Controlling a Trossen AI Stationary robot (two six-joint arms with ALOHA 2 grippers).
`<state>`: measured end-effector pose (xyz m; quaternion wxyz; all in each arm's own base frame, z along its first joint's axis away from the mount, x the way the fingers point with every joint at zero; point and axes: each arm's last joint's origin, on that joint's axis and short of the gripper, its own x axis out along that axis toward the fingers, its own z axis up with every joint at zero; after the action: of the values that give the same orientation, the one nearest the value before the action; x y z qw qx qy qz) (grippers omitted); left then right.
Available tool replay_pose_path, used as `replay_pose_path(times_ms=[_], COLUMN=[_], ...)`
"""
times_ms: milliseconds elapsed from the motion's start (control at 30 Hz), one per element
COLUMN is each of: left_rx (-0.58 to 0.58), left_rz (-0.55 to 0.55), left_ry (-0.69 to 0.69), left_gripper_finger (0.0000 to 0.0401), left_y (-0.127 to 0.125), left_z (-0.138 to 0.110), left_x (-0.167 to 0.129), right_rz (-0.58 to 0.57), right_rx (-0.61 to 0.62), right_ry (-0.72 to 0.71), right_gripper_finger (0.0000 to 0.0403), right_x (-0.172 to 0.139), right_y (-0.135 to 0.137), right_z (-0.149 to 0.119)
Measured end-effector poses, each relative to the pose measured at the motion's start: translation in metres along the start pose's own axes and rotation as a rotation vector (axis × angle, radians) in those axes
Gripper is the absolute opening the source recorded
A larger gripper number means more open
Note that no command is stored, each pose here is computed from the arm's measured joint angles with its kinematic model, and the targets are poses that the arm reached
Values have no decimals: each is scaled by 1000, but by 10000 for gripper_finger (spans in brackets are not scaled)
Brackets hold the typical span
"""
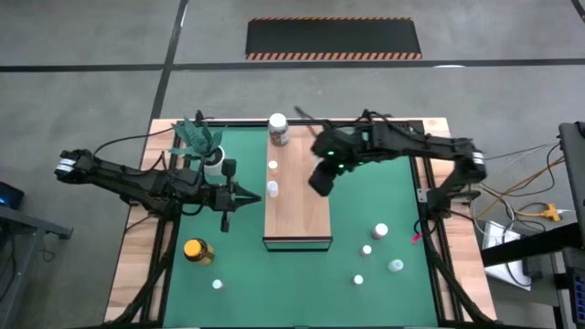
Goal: Pick and place medicine bottles onto shelf by color
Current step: Put the light yellow pill bottle on the shelf
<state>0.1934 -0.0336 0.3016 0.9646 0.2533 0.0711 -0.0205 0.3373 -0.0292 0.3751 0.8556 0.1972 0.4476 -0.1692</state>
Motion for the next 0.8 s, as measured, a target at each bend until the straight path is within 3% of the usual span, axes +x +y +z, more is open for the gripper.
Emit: replay_pose_path(times_ms=[400, 800], left_rx=[-28, -46], left_rz=[30, 28], left_ry=[-60, -57], left_gripper_finger=[3, 3], left_y=[3, 2], left_z=[-2, -5], left_x=[-18, -19], right_rz=[-50, -65], right_rx=[-211, -222], right_ry=[88, 164], right_gripper_finger=[94, 94], right_x=[54, 94], right_y=[12, -4], right_z=[49, 62])
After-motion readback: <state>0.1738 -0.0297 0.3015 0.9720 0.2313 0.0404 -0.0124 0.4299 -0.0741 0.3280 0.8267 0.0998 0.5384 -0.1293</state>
